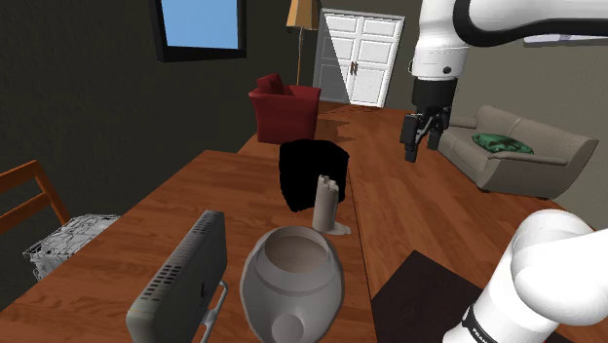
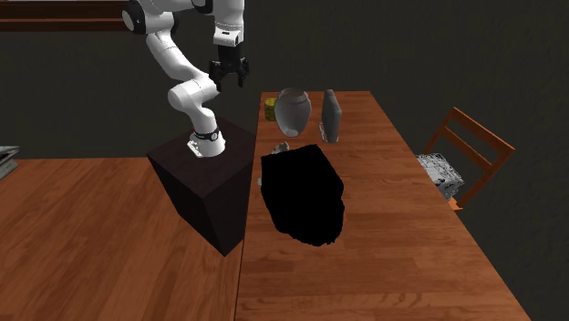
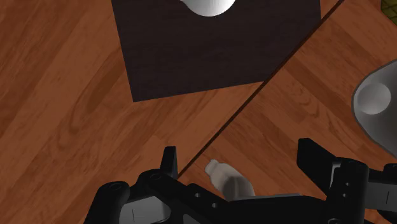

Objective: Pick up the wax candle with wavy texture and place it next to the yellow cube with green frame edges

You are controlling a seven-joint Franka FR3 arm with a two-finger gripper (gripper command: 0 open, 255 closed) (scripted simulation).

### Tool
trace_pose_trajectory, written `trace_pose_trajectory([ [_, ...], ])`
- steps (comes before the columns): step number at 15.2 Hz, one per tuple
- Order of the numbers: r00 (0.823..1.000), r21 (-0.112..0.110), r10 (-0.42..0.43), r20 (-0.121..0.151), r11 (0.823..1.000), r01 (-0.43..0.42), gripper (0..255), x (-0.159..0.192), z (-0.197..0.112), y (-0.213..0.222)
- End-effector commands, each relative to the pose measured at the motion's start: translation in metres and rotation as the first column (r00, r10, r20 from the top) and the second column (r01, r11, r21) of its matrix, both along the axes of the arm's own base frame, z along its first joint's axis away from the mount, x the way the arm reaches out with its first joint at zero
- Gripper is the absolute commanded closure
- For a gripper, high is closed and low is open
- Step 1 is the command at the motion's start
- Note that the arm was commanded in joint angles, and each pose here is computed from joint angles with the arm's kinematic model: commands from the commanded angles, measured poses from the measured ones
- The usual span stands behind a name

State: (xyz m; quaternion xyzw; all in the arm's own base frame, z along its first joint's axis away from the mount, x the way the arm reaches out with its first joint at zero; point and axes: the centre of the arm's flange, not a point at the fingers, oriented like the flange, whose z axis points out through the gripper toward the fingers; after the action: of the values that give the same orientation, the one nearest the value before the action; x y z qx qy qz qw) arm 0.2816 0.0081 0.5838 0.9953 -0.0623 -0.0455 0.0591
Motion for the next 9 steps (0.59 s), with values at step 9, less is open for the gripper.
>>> trace_pose_trajectory([
  [9, 0.999, 0.047, -0.045, -0.021, 0.998, 0.046, 0, 0.095, -0.052, -0.006],
])
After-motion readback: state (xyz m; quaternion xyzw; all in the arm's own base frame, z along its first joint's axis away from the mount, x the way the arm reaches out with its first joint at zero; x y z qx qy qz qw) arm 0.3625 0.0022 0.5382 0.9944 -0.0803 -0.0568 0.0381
